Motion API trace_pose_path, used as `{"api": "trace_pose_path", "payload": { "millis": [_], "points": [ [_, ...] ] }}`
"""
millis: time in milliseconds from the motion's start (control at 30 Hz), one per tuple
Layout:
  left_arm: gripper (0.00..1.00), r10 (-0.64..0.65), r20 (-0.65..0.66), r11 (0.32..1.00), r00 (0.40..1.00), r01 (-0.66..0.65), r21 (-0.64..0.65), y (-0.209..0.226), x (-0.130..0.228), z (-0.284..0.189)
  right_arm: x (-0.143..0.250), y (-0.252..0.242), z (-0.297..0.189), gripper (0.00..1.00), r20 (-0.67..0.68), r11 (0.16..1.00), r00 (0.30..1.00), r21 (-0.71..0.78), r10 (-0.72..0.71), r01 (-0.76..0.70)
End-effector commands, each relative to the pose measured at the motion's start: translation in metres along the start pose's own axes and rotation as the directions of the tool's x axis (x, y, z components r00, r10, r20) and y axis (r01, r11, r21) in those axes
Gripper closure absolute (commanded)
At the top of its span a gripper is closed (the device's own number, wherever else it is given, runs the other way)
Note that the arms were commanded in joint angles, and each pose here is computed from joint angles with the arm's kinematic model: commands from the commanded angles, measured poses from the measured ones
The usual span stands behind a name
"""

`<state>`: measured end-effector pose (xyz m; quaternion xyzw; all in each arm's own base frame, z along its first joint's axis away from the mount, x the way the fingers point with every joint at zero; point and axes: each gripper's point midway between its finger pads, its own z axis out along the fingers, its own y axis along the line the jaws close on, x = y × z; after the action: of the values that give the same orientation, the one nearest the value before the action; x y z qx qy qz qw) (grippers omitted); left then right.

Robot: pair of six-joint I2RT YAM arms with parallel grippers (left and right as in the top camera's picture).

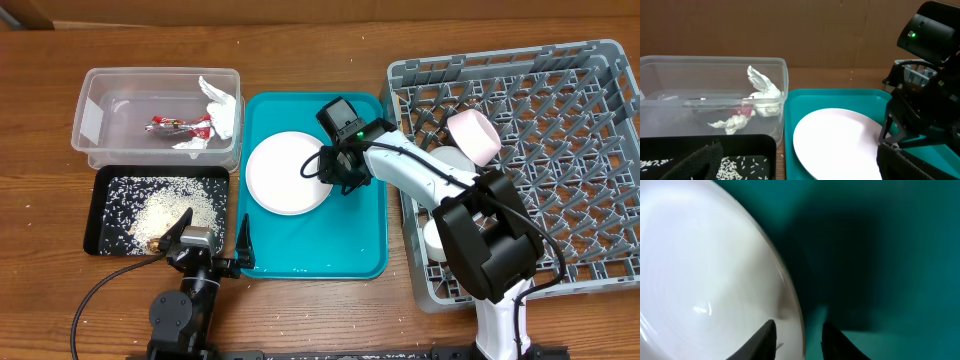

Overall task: Sort waste into correct bins and load items into the dishwasher
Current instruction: 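Move right gripper back to the white plate and grasp its rim, then carry the white plate right and stand it upright in the rack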

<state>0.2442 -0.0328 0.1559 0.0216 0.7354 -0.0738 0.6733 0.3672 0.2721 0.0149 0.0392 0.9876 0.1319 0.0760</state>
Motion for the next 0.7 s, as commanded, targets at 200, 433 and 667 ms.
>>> {"api": "trace_pose_path", "payload": {
  "millis": [200, 433, 667],
  "points": [
    [0.0, -0.015, 0.008, 1.0, 1.0, 0.015, 0.007, -0.001, -0.001, 0.0, -0.002, -0.005, -0.008, 0.96, 0.01, 0.997, 0.997, 0.019, 0.074, -0.074],
    [0.0, -0.015, 0.008, 1.0, 1.0, 0.015, 0.007, -0.001, -0.001, 0.0, -0.044, -0.013, -0.094, 0.96, 0.222, 1.0, 0.975, 0.0, 0.01, -0.011],
    [0.0, -0.015, 0.008, 1.0, 1.0, 0.015, 0.007, -0.001, -0.001, 0.0, -0.079, -0.101, -0.277, 0.96, 0.71, 0.893, 0.696, 0.376, -0.106, -0.248]
  ]
}}
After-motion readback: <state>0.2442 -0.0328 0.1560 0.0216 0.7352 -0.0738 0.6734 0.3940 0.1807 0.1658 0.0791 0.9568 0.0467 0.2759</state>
